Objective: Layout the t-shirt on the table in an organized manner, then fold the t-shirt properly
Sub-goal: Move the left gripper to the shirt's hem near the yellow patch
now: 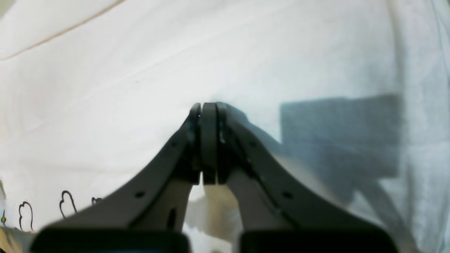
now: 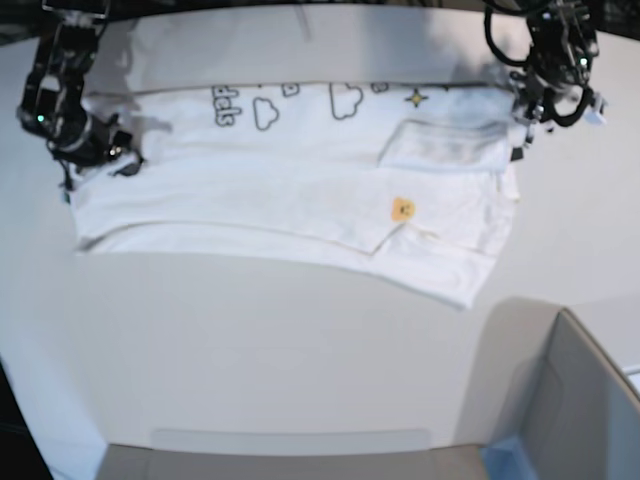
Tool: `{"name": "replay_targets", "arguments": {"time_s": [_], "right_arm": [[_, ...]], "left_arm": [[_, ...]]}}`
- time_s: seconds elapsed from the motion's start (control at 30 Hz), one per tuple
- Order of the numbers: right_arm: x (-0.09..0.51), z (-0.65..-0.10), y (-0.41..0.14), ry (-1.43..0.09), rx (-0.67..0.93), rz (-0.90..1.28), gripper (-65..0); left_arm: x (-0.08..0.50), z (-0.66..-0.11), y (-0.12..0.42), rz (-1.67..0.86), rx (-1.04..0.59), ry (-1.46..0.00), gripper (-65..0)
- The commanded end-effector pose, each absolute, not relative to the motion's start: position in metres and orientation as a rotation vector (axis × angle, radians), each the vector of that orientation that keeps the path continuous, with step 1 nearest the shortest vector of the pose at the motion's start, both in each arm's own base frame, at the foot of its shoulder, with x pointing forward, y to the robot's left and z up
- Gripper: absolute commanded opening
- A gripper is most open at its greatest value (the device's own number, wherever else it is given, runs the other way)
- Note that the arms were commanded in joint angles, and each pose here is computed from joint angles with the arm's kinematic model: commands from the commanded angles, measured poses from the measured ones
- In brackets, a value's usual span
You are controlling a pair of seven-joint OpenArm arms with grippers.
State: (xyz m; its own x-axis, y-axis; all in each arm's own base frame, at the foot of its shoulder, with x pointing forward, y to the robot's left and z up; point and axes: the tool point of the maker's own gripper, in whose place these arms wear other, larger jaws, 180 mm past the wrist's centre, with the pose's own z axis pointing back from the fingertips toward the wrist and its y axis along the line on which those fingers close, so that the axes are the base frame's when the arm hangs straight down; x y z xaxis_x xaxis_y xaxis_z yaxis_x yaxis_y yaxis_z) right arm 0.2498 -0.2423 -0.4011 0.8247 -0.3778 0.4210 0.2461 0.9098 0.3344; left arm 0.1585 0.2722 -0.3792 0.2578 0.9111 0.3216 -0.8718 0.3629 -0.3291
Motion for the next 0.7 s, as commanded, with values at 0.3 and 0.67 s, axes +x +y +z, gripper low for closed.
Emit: {"name": "replay_targets", "arguments": {"time_s": [0.3,0.67], "right_arm": [[0.237,-0.41,-0.257,-0.442,0.196,-0.334,-65.0],[0.239,-0.408,-0.256,-0.446,0.197,-0.328,-65.0]], "left_arm": [[0.141,-0.362,0.321,1.326,-0.01,-0.563,-35.8],[0.261,-0.322,0.22,0.922,-0.411,-0.631,-35.8]]}}
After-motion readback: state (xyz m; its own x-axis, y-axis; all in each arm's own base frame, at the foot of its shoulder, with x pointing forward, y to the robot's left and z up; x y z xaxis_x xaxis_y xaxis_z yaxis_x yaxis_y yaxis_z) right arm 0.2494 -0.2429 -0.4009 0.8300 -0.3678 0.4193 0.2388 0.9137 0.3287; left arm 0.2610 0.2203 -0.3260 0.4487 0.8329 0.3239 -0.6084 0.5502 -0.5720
